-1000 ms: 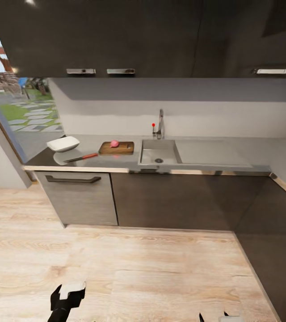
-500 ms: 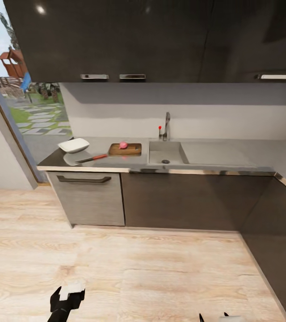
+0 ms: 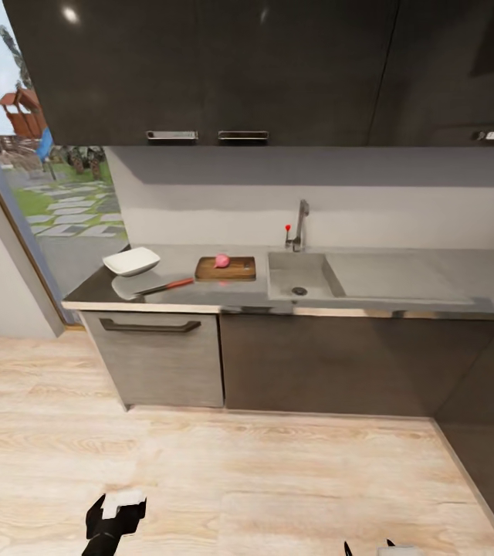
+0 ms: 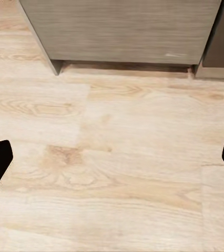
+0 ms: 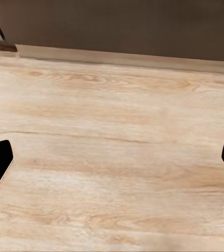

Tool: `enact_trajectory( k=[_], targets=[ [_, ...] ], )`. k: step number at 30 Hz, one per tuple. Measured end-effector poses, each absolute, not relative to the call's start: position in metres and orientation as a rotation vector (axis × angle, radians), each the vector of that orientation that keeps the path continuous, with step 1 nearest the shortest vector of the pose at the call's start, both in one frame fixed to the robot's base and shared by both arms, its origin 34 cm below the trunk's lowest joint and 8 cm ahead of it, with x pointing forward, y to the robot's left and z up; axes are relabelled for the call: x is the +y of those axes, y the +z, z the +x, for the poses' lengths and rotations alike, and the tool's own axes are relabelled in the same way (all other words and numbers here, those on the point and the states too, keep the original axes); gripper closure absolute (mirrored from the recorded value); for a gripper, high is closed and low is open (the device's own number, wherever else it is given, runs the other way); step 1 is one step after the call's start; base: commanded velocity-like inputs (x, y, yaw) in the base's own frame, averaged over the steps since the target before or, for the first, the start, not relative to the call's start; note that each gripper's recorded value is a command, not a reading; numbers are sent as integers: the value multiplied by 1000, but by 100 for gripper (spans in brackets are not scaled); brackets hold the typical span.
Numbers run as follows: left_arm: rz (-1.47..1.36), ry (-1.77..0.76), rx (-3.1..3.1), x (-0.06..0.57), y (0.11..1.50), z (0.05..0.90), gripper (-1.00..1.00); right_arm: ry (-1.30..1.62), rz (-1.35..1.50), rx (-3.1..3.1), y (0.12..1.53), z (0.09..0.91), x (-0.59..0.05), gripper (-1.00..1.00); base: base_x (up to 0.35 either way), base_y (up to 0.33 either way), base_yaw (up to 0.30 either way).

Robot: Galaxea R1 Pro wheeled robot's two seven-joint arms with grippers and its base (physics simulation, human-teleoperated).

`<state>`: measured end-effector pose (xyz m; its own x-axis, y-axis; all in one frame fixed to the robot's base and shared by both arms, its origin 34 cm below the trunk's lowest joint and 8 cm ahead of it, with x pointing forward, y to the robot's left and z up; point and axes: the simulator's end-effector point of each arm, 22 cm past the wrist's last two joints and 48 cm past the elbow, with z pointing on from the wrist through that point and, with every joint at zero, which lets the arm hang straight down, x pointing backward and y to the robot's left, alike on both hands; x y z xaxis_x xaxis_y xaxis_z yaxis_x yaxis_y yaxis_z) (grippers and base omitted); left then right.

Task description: In the kitchen, take the Vidalia onion out of the sink, dice it on the chopping board with the paring knife, put the diced onion into the bowl on the countertop, then place both the paring knife and the chopping board into the sink.

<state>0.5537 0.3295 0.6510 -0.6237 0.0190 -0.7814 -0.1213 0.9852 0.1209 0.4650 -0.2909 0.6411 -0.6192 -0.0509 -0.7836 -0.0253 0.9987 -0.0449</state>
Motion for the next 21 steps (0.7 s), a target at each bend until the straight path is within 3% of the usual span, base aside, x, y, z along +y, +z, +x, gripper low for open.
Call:
enact_trajectory(
  k=[14, 21],
  targets=[
    [-70, 202, 2236, 330, 651, 554, -100, -37, -54, 2239, 641, 465, -291, -100, 253, 196, 0],
    [-70, 201, 2237, 330, 651, 554, -100, -38, -51, 2239, 641, 465, -291, -100, 71, 58, 0]
  ],
)
